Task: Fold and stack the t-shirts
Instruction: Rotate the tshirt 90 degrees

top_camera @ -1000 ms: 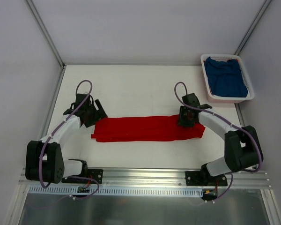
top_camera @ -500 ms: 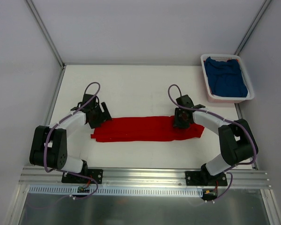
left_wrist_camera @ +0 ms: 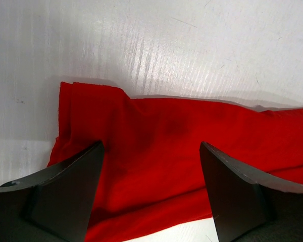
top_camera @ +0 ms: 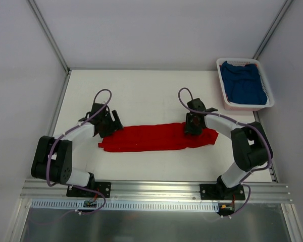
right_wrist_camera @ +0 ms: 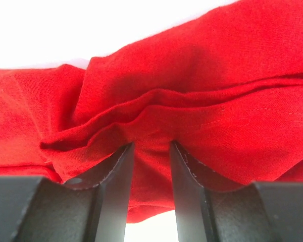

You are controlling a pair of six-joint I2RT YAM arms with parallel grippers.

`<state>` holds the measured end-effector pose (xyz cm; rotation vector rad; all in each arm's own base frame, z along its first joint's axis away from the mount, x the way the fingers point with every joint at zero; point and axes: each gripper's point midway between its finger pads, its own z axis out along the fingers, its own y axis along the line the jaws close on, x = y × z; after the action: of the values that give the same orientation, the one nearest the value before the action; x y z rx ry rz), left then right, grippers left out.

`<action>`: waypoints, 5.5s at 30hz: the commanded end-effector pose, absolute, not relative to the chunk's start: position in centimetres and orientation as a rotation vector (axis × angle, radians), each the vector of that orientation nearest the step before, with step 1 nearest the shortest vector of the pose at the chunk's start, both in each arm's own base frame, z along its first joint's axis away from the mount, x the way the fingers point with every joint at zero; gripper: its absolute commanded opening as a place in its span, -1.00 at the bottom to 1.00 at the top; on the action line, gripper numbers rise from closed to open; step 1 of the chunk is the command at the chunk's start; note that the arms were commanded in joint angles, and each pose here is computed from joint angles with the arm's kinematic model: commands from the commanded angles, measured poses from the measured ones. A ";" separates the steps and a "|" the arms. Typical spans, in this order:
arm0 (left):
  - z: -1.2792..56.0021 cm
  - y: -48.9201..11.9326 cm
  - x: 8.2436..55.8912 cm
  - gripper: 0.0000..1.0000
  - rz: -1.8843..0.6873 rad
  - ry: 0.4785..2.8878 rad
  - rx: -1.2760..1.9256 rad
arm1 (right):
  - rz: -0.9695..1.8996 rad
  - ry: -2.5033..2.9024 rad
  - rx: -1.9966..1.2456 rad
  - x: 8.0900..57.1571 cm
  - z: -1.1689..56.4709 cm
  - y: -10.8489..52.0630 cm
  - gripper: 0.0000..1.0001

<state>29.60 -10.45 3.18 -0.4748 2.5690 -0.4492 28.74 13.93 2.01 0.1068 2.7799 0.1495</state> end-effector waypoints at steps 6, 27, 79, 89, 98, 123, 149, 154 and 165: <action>1.9 -11.0 25.8 0.56 -0.449 2.630 -0.501 | 0.124 2.801 -0.069 32.1 2.4 15.7 -0.24; 2.9 -13.3 21.4 0.55 -0.501 2.555 -0.614 | 0.044 2.711 -0.281 42.9 6.2 18.0 -0.23; 2.6 -14.8 21.5 0.58 -0.403 2.594 -0.507 | -0.085 2.767 -0.409 39.8 2.6 15.1 -0.20; 2.0 -16.8 20.1 0.58 -0.392 2.626 -0.454 | -0.069 2.726 -0.425 44.6 3.3 17.0 -0.19; 1.1 -19.8 19.3 0.59 -0.361 2.675 -0.393 | -0.038 2.704 -0.436 47.9 3.5 18.4 -0.19; -0.3 -33.5 14.3 0.60 -0.457 2.814 -0.032 | 0.141 2.652 -0.374 51.9 3.2 21.3 -0.13; 1.5 -35.9 9.6 0.69 -0.488 2.798 0.142 | 0.266 2.632 -0.328 52.7 3.8 22.4 -0.07; 4.2 -34.7 10.6 0.90 -0.456 2.724 0.171 | 0.227 2.566 -0.313 52.8 7.8 21.0 -0.07; 10.0 -34.0 12.8 0.98 -0.455 2.567 0.222 | 0.138 2.489 -0.300 51.0 14.5 18.4 -0.07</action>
<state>12.57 -34.70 8.56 0.1706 2.6110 -0.5002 51.52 19.85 8.87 -0.3035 2.5745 0.1907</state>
